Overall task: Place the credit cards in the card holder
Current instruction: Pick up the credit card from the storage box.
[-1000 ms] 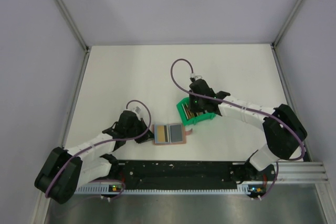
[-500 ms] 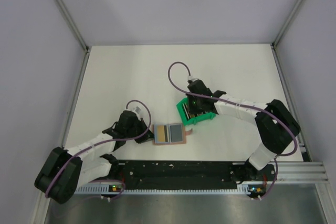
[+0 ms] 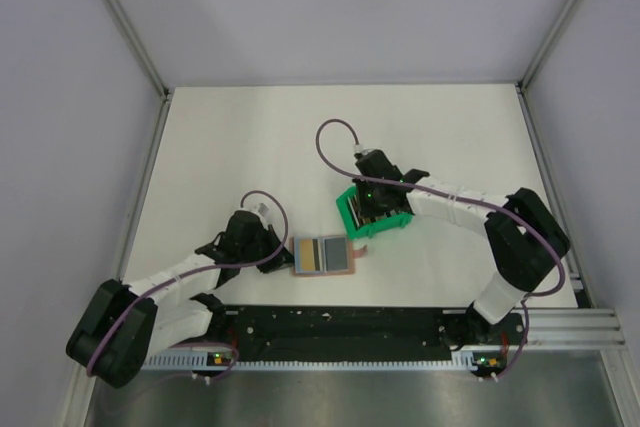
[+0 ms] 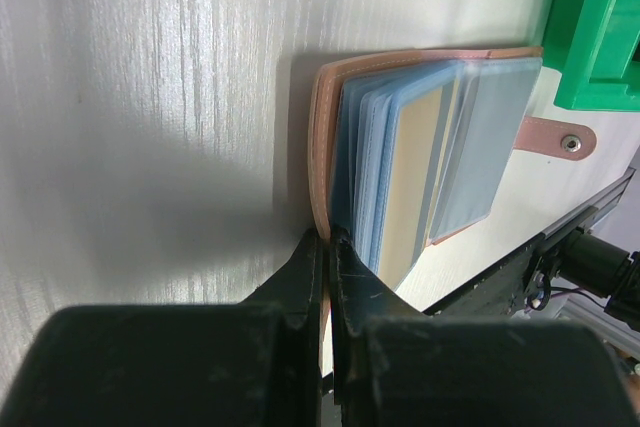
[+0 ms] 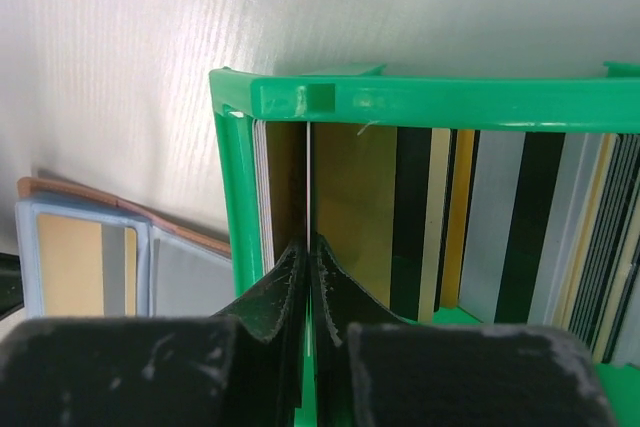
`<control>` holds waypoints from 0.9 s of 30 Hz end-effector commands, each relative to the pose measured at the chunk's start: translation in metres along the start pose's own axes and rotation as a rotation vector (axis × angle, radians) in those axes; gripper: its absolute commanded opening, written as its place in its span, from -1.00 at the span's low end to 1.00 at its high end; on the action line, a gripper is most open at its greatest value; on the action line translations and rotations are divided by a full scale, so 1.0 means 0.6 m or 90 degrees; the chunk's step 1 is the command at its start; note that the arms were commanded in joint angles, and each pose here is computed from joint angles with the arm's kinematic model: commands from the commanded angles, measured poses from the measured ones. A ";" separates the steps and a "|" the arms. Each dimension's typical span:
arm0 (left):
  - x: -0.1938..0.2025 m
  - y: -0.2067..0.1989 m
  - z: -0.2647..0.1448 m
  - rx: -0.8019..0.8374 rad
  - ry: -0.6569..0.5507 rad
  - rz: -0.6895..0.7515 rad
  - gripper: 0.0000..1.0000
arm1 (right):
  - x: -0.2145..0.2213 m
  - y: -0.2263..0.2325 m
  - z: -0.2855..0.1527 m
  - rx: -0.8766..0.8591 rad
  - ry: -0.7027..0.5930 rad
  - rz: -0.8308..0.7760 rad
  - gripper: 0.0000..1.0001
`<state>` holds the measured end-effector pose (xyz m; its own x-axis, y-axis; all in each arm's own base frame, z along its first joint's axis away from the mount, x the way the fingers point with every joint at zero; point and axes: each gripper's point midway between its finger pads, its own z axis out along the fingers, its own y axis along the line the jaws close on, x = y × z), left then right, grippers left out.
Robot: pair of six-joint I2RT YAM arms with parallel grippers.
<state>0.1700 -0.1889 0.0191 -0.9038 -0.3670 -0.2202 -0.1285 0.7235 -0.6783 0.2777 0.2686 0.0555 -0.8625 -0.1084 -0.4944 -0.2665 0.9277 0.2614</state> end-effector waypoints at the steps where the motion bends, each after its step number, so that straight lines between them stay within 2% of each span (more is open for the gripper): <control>1: 0.008 0.030 0.004 -0.042 0.002 0.004 -1.00 | -0.067 0.027 -0.061 -0.029 -0.090 -0.023 -1.00; 4: 0.006 0.030 0.005 -0.041 -0.001 0.002 -1.00 | -0.064 0.032 -0.064 -0.024 -0.088 -0.023 -1.00; 9: 0.006 0.027 0.004 -0.039 0.002 0.003 -1.00 | -0.058 0.049 -0.072 0.018 -0.112 -0.082 -1.00; 16: 0.007 0.029 0.004 -0.041 0.001 0.000 -1.00 | -0.087 0.039 -0.121 0.115 -0.224 -0.151 -1.00; 20: 0.004 0.026 0.004 -0.038 -0.003 0.002 -1.00 | -0.100 0.053 -0.157 0.073 -0.290 -0.155 -1.00; 23: 0.005 0.027 0.004 -0.041 -0.001 0.002 -1.00 | -0.109 0.053 -0.186 0.059 -0.320 -0.092 -1.00; 27: 0.006 0.029 0.004 -0.041 -0.001 0.001 -1.00 | -0.100 0.043 -0.218 0.101 -0.269 0.028 -1.00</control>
<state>0.1711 -0.1895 0.0192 -0.9031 -0.3677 -0.2219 -0.1268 0.7218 -0.6804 0.2685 0.2612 0.1743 -0.5638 -0.1111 -0.8184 -0.3104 0.9468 0.0853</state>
